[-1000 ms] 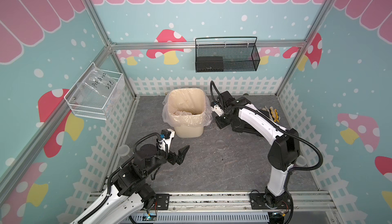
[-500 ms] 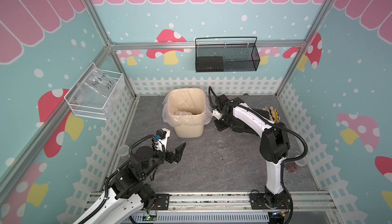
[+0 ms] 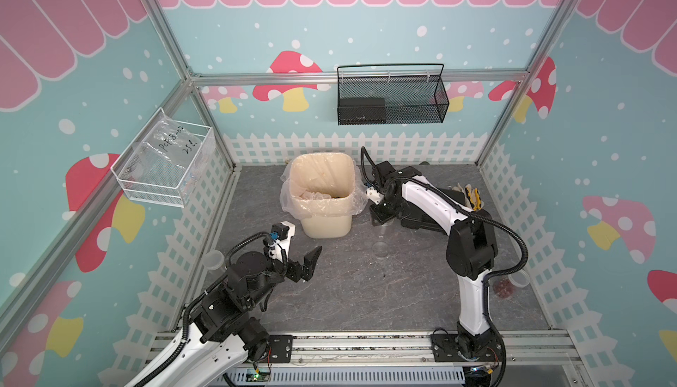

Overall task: Empty the moldy dried flower tea in the jars
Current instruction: Place the jar at the center of the board, then pick up the jar from the center of the board, then unscrew the lid from the jar.

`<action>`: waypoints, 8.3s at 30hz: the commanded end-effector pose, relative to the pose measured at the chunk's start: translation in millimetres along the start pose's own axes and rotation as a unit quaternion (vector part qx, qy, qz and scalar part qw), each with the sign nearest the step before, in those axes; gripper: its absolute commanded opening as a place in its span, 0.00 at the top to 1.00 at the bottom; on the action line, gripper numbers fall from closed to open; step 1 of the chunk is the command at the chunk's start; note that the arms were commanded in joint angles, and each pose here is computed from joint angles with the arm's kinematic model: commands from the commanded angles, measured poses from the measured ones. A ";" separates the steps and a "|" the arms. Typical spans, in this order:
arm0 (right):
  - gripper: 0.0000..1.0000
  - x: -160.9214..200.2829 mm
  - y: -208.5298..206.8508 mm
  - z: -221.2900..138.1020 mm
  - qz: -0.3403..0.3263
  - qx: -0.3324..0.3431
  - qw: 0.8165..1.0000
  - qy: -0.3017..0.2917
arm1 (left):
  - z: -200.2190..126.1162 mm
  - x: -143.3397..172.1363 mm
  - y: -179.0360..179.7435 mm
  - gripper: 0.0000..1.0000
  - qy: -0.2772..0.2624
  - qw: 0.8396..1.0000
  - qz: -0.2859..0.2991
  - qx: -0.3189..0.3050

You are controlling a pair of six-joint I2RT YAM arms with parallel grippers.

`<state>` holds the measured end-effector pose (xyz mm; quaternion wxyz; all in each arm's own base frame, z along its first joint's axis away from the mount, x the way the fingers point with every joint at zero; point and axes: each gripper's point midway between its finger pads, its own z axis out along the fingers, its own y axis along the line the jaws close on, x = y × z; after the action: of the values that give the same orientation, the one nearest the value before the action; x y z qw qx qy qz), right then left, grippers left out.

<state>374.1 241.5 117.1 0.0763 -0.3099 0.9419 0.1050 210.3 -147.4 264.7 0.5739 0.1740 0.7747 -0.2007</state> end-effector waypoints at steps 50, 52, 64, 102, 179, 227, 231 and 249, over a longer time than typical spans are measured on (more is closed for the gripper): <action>0.16 95.0 52.4 -174.6 -0.001 -0.039 0.835 -0.549 | -151.8 16.8 158.8 0.04 0.087 0.801 -0.193 -0.560; 0.16 93.7 54.1 -172.7 -0.006 -0.044 0.835 -0.549 | -154.0 18.6 162.5 0.05 0.082 0.798 -0.206 -0.561; 0.16 89.0 57.0 -162.5 -0.014 -0.056 0.838 -0.543 | -129.1 41.6 195.9 0.01 0.160 0.750 -0.293 -0.571; 0.16 91.2 62.4 -131.3 -0.005 -0.096 0.850 -0.517 | -113.5 108.6 242.3 0.45 0.189 0.684 -0.404 -0.577; 0.58 77.9 192.3 -132.7 -0.348 -0.234 0.756 -0.503 | 27.3 -77.9 -120.7 0.98 0.130 0.941 -0.044 0.308; 0.99 122.7 197.8 -96.0 -0.455 -0.242 0.734 -0.443 | -22.9 -30.8 -133.4 0.25 0.085 0.836 0.345 0.419; 0.99 123.9 199.2 -96.8 -0.455 -0.248 0.732 -0.442 | -20.7 -28.2 -131.8 0.27 0.089 0.836 0.351 0.413; 0.99 122.9 199.8 -99.1 -0.457 -0.248 0.730 -0.444 | -9.1 -20.8 -125.5 0.52 0.108 0.838 0.361 0.394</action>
<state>152.4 300.3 202.6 0.4340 -0.6183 0.5149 0.4053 145.3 -250.7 297.4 0.3988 0.6676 0.5753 -0.2536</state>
